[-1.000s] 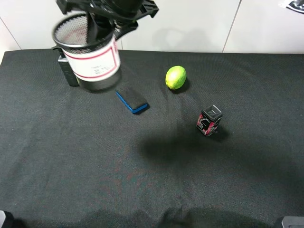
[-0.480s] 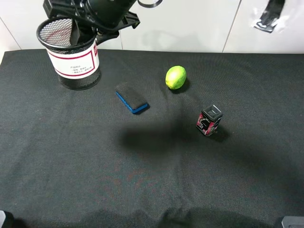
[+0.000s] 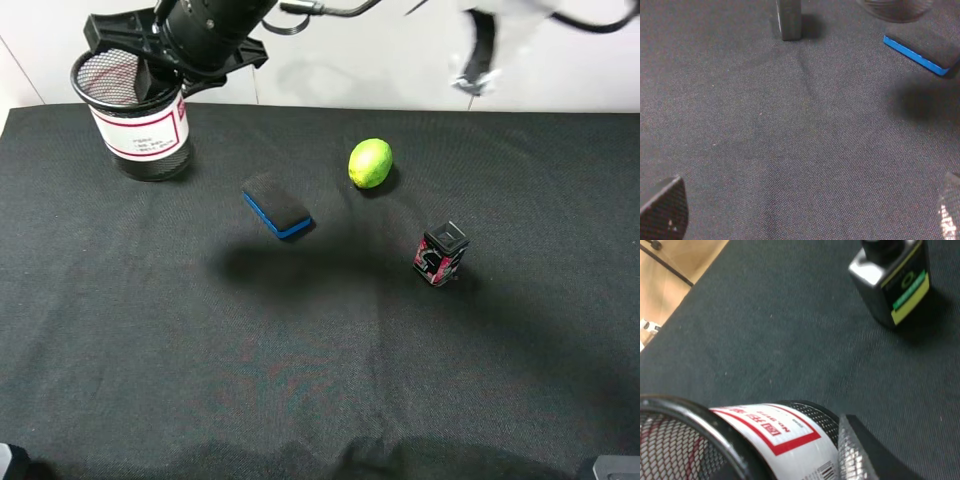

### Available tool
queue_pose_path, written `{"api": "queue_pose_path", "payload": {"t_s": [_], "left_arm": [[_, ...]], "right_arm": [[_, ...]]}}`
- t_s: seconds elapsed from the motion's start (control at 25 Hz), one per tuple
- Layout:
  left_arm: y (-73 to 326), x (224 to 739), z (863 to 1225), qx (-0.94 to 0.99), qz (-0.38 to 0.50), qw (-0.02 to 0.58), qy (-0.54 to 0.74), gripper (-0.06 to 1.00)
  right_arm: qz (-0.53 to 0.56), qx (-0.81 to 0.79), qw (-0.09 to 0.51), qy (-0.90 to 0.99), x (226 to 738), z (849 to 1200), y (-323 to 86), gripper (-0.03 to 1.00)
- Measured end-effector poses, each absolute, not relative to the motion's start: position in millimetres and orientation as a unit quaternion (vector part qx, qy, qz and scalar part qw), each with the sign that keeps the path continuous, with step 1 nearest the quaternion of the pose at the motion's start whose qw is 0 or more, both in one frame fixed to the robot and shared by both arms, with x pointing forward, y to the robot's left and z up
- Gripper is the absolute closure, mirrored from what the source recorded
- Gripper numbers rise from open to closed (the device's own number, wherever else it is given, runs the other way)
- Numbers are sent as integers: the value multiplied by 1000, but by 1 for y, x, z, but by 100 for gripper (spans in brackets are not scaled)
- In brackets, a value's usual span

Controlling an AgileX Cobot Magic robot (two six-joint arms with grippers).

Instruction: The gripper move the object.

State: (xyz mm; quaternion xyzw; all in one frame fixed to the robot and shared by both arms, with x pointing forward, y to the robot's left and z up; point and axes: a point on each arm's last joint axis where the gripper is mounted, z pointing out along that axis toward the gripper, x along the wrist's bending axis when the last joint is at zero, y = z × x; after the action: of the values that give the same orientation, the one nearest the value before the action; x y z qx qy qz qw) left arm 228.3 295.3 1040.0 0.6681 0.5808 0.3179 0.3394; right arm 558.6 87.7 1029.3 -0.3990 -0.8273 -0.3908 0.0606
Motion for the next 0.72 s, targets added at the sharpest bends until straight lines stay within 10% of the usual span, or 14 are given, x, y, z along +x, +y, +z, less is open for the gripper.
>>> {"api": "queue_pose_path", "payload": {"t_s": [0.72], "left_arm": [[295,228,1040,668,318,339,581,-5]], "right_arm": [[-396,-389,67,-829,569,966,139,75]]}}
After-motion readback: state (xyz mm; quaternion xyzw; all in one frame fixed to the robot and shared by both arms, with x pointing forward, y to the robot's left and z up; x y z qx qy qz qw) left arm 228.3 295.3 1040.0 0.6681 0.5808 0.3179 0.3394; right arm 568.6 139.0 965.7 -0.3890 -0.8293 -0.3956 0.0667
